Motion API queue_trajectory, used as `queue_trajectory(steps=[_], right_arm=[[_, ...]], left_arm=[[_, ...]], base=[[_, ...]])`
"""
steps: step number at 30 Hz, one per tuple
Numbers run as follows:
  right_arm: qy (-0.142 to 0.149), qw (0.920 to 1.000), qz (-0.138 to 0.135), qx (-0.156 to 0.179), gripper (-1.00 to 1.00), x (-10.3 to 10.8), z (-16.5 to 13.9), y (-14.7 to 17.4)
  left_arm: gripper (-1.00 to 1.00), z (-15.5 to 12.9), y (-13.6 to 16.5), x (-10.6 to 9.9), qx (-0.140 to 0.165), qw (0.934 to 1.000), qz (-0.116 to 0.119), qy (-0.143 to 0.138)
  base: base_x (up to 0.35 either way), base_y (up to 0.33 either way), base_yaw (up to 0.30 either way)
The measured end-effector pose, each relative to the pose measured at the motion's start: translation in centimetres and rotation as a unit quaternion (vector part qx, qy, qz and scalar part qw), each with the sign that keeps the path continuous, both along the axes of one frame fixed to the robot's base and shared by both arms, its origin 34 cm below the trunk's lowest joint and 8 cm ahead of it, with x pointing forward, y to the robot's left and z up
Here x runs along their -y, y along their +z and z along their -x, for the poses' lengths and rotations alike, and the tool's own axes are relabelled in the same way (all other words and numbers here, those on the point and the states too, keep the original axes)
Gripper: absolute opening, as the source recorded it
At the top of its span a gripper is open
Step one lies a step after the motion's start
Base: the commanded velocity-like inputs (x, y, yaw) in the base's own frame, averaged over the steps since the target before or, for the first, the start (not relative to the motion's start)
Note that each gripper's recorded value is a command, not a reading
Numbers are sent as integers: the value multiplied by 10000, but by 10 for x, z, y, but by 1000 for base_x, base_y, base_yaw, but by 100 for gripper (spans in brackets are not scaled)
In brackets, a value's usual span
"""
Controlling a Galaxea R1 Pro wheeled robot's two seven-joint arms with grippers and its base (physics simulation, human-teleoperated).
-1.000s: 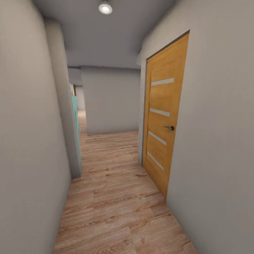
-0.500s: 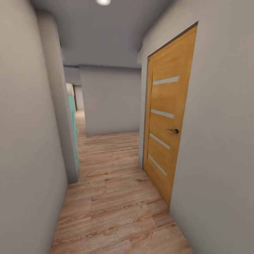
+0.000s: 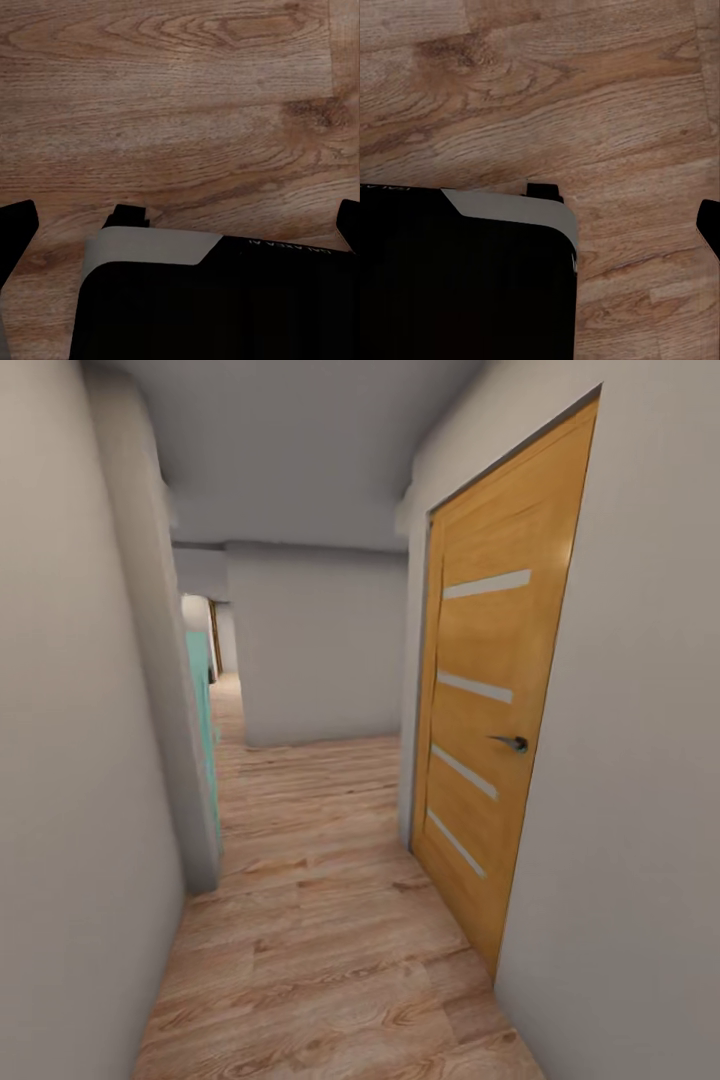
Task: Move the two storage containers from the living room to the garage. In the garage, place one container on the floor and stack the other container on top of it (either order is fine).
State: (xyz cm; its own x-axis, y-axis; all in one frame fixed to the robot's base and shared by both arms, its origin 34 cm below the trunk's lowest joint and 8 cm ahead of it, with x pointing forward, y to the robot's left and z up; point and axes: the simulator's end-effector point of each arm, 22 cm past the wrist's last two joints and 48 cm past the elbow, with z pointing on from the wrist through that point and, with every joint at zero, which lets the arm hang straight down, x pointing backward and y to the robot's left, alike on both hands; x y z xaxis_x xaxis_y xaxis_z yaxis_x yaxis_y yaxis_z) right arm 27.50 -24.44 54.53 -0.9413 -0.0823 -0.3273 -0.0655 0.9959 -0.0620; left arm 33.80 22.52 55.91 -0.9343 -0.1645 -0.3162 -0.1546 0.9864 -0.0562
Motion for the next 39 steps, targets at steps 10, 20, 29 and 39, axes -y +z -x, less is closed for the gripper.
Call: queue_trajectory(steps=[10,20,29,39], right_arm=[[-45,10000,7,-7,100,1,0,0],[11,10000,25,-9,100,2,0,0],[30,10000,29,-9,100,3,0,0],[32,10000,34,-9,100,4,0,0]], left_arm=[[100,0,0,2,3,10000,7,-1],[100,0,0,2,-2,10000,12,-4],[100,0,0,4,-1,10000,22,-7],[100,0,0,5,0,10000,27,-16]], base=[[330,0,250],[330,0,38],[331,0,0],[331,0,0]])
